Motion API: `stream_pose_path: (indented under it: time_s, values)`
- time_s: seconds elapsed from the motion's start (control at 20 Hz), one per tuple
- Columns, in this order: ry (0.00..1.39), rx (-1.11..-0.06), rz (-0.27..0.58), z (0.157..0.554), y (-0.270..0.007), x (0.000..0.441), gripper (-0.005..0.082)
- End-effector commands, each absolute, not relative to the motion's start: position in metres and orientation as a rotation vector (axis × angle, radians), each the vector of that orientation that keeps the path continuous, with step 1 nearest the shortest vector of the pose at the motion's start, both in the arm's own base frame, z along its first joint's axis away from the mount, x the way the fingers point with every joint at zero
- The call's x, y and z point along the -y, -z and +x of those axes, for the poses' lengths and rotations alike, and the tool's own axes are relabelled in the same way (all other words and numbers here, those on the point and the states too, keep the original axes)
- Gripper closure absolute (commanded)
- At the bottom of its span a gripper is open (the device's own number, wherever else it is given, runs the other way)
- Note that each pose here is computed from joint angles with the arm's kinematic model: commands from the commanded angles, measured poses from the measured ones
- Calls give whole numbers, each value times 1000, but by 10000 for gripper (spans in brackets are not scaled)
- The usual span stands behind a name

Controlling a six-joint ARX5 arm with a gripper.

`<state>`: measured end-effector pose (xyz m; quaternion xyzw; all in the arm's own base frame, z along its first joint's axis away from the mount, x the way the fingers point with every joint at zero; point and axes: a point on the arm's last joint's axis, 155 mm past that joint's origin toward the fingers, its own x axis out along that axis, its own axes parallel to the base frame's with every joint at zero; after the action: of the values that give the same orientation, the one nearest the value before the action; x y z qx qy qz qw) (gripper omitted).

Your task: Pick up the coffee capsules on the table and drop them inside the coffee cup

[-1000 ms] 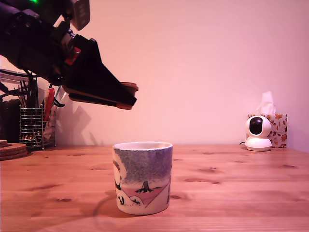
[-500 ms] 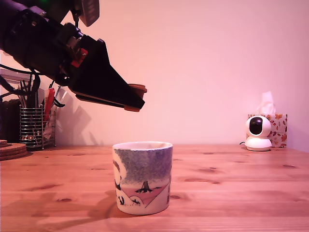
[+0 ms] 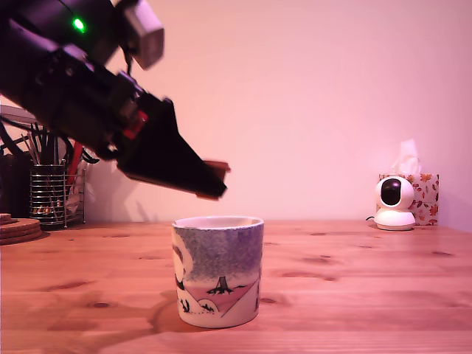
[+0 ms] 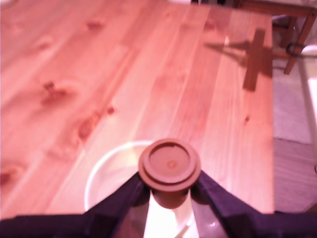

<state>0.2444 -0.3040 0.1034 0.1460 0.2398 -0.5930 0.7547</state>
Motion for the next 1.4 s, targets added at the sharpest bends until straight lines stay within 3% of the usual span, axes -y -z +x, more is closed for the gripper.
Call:
stream_pose_path:
  time_s: [0.0, 0.95, 1.15, 1.35]
  values:
    - [1298, -510, 329, 244, -102, 307, 587]
    - [1274, -543, 332, 246, -95, 304, 579]
    - [1275, -560, 332, 244, -92, 303, 361]
    - [1275, -558, 333, 244, -92, 303, 321]
